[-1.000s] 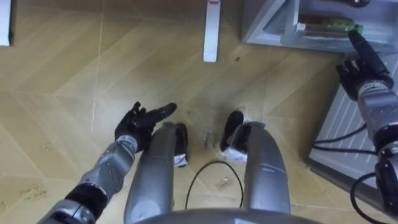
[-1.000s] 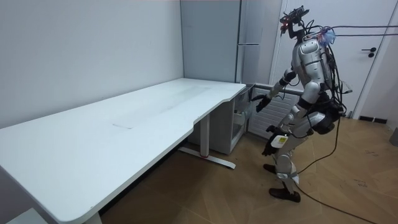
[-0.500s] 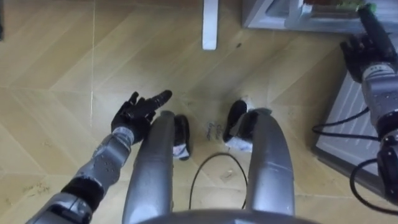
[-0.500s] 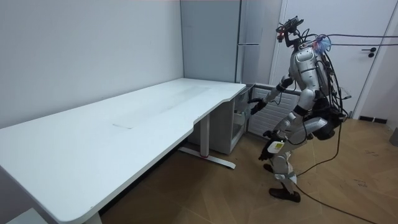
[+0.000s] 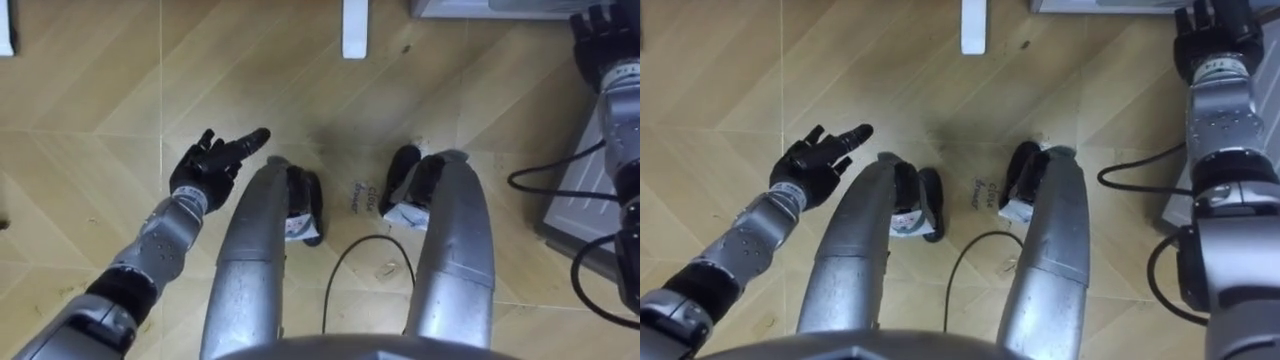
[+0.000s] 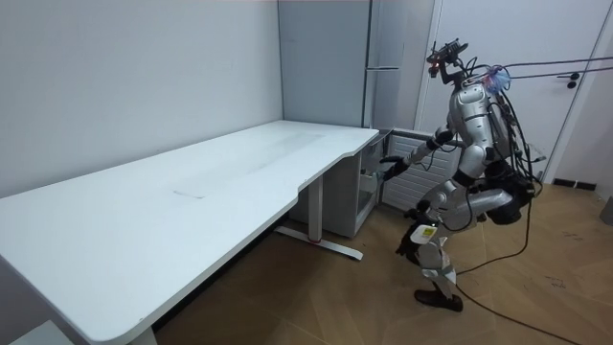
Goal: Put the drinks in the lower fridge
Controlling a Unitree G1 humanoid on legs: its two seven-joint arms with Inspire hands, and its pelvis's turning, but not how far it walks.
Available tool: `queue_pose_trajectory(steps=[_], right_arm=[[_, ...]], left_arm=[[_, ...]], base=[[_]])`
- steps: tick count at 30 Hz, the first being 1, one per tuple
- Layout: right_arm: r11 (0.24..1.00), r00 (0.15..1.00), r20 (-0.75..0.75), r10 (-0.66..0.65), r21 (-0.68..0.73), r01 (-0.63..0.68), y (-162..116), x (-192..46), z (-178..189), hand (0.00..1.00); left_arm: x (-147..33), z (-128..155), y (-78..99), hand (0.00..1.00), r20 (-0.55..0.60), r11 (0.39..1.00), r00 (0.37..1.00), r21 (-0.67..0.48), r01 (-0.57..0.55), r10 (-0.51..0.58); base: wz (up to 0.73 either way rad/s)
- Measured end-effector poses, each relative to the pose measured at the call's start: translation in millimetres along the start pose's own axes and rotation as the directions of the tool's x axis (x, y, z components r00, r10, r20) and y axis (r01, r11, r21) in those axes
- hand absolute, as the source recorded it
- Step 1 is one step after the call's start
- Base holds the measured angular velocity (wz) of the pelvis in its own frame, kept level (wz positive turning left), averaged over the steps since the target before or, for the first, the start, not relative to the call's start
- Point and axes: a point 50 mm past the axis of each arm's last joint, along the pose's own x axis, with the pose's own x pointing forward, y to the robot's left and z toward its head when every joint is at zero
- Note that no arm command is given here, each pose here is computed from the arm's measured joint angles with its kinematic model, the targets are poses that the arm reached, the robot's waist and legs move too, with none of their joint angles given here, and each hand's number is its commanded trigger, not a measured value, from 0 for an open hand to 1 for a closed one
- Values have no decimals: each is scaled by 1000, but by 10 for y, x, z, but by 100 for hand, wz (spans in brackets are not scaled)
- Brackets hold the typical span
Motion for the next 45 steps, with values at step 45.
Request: queue_pose_trajectory(steps=[45], right_arm=[[997, 999, 16, -52, 52, 51, -21, 7, -98, 0]], left_arm=[[-900, -573, 714, 0, -97, 999, 995, -47, 14, -19]], base=[[13]])
